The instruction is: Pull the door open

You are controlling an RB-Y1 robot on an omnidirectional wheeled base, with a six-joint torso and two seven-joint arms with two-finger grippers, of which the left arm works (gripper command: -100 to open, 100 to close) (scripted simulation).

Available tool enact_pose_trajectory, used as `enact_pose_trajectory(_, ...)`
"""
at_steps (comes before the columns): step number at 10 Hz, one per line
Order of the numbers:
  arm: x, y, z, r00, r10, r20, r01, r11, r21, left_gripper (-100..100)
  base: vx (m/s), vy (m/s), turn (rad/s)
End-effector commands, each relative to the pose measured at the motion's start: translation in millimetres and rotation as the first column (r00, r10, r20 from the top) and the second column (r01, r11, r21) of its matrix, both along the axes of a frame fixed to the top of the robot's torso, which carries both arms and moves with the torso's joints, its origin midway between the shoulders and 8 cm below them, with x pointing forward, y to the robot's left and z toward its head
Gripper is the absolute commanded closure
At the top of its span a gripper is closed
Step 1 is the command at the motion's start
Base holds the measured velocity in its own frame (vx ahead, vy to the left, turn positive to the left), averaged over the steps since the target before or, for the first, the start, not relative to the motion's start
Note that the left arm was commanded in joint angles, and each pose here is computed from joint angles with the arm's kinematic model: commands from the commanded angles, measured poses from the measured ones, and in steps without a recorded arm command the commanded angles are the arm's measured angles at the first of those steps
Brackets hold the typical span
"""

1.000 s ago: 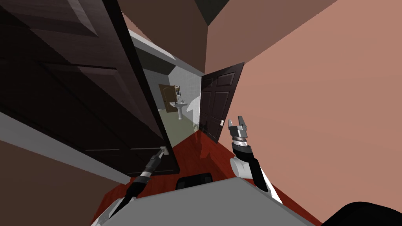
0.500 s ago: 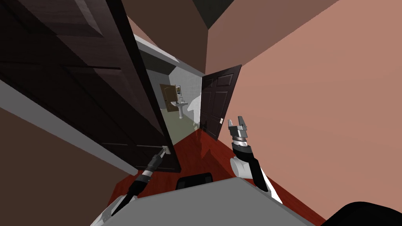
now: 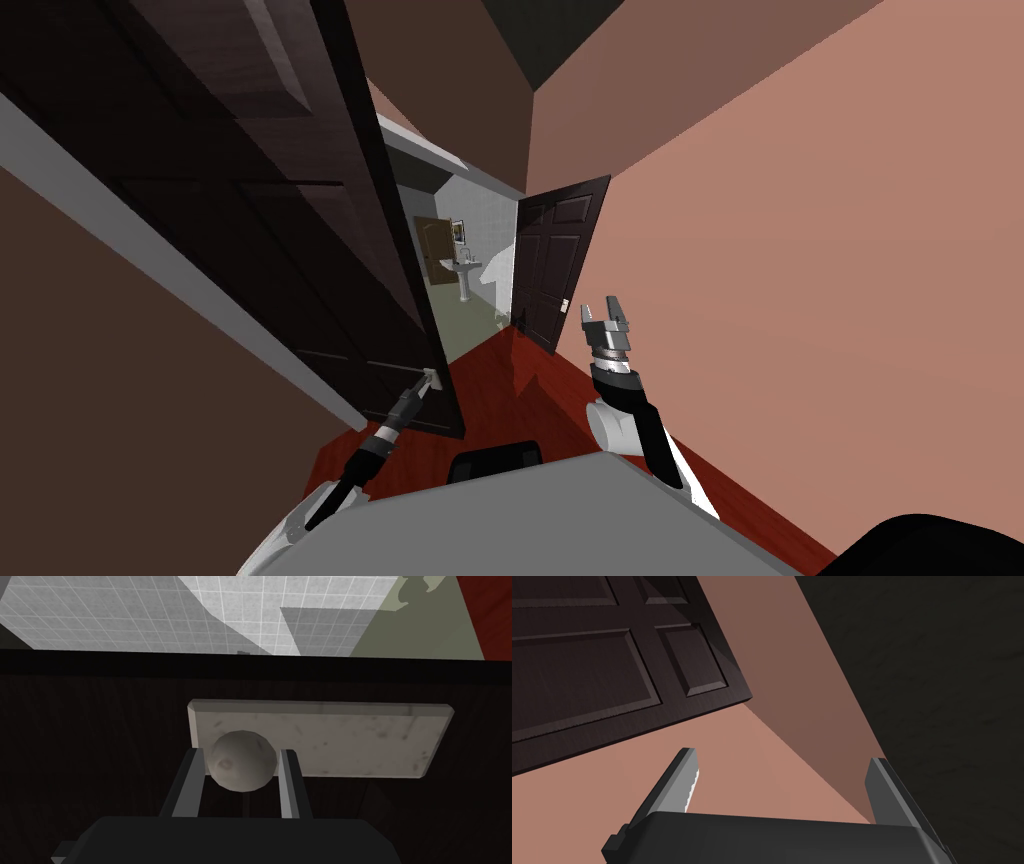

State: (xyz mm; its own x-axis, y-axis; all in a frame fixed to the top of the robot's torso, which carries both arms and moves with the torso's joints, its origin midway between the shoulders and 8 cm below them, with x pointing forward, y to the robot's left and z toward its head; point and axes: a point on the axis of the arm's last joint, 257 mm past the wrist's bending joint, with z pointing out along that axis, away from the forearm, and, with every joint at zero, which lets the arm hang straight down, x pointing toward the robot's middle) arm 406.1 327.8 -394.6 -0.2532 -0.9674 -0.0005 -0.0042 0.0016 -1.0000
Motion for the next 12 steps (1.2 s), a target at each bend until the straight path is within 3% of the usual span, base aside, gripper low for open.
enact_pose_trajectory(1,-0.3,-8.6,1.6,0.9999,-0.017,0.002,0.017,0.9999,-0.004,100,-0.064,0.051,-0.001)
enact_pose_trajectory(4,6.0,-29.1,3.0,0.9975,-0.07,0.004,0.07,0.9975,-0.002,100,-0.126,0.129,0.002)
enact_pose_trajectory(6,5.5,-31.2,3.0,0.9974,-0.071,0.002,0.071,0.9974,-0.005,100,-0.072,0.061,-0.016)
enact_pose_trajectory(10,-31.2,-23.2,-1.9,0.9923,-0.123,0.003,0.123,0.9923,0.005,100,-0.005,0.02,0.015)
enact_pose_trajectory(11,-31.2,-23.2,-1.7,0.9923,-0.124,0.003,0.124,0.9923,0.005,100,0.001,0.016,0.006)
enact_pose_trajectory(12,-41.4,-21.0,-1.9,0.9903,-0.139,0.005,0.139,0.9903,0.006,100,-0.001,0.018,0.002)
